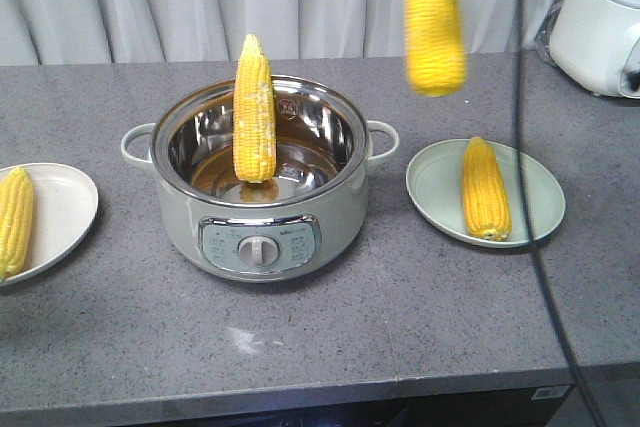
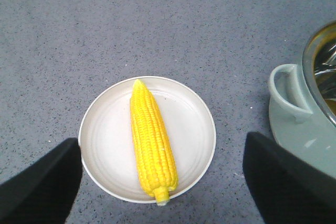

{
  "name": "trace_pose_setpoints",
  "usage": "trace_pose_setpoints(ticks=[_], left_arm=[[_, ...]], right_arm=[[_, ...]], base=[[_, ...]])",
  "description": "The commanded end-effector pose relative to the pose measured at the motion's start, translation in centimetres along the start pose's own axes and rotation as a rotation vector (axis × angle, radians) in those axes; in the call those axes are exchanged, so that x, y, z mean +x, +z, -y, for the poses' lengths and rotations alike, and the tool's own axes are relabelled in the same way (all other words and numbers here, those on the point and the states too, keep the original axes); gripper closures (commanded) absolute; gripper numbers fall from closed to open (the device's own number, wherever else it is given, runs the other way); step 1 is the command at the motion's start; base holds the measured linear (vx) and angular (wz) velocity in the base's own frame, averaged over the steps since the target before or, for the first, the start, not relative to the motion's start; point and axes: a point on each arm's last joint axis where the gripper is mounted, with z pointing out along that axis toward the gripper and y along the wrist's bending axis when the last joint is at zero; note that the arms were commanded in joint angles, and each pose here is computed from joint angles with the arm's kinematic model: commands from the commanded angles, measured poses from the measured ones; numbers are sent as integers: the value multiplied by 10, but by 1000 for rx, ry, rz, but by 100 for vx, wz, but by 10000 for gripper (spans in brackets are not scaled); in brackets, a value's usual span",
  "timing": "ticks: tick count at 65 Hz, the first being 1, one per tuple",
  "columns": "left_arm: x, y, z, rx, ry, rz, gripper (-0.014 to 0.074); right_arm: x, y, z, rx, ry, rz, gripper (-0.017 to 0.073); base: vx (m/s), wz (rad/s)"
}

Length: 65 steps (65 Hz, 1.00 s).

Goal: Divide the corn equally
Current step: 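Lift the cob up out of the pot with the right gripper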

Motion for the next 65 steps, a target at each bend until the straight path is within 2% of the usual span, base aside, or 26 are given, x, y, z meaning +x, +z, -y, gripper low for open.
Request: trace_pose_setpoints(ticks=[1, 9, 16, 24, 33, 47, 65], left_arm=[[-12, -8, 1, 14, -12, 98, 6], [-12, -8, 1, 14, -12, 98, 6], [-12, -8, 2, 23, -20, 97, 6], [-12, -8, 4, 42, -34, 95, 6], [-11, -8, 4, 51, -39, 89, 6], [-8, -8, 5, 52, -22, 57, 6], [-11, -10, 17, 186, -13, 74, 6]], right_arm=[[-16, -59, 7, 59, 10, 112, 414], [-12, -93, 24, 127, 28, 105, 410], [-8, -119, 31, 171, 35, 93, 408], [-4, -139, 30, 196, 9, 76, 407], [-2, -154, 25, 210, 5, 67, 405], [-1, -161, 21, 215, -2, 56, 405], [1, -161, 20, 205, 5, 35, 405]], base=[[0, 0], [0, 0], [0, 0], [0, 0], [0, 0], [0, 0], [0, 0]])
